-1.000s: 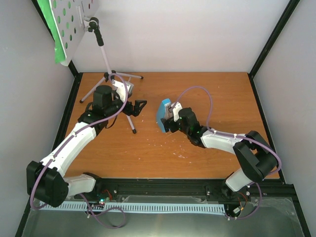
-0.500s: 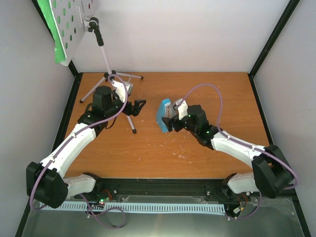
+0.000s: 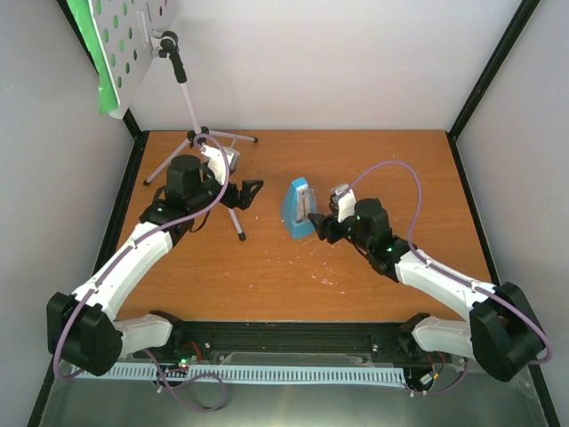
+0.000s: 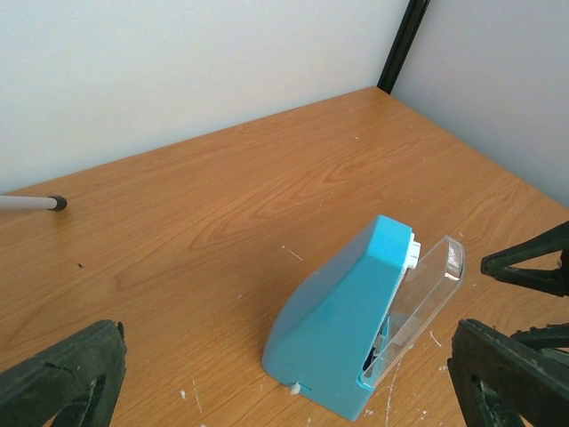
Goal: Pack up the instrument practice props
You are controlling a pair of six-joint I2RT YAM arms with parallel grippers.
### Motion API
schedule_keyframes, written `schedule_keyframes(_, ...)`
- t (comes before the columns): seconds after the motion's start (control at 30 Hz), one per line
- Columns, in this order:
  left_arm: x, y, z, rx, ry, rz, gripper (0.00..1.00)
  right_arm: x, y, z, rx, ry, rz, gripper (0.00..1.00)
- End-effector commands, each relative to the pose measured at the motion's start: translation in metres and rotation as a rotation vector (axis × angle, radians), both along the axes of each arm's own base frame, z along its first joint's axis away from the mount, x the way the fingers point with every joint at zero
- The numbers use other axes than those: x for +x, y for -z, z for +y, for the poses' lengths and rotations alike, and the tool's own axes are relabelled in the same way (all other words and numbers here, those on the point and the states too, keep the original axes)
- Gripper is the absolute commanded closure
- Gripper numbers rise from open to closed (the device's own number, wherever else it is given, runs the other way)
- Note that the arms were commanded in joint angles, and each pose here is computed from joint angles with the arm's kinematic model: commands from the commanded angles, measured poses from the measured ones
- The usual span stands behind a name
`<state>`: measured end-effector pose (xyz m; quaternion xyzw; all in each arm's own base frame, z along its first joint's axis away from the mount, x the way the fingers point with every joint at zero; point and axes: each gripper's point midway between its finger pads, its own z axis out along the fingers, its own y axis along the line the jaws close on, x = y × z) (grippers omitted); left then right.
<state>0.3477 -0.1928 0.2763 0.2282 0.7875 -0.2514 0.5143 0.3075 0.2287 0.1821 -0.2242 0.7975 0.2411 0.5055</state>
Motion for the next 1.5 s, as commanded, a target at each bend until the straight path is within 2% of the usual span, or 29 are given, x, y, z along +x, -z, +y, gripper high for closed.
schedule_keyframes(0.0, -0.003, -0.019, 0.001, -0.021, 0.007, -0.062, 0.01, 0.009, -0.005, 0.006, 0.066, -0.007, -0.008, 0.3)
schedule_keyframes(0.13, -0.004, -0.022, 0.002, -0.023, 0.007, -0.072, 0.01, 0.027, -0.006, 0.005, 0.069, 0.024, -0.005, 0.34)
schedule_keyframes(0.5, -0.005, -0.022, 0.0, -0.022, 0.017, -0.07, 0.0, 0.049, -0.009, 0.014, 0.075, 0.033, -0.002, 0.36)
schedule_keyframes(1.47, -0.009, -0.021, -0.007, -0.034, 0.068, -0.065, 0.0, 0.072, -0.002, 0.011, 0.04, 0.083, 0.031, 0.37)
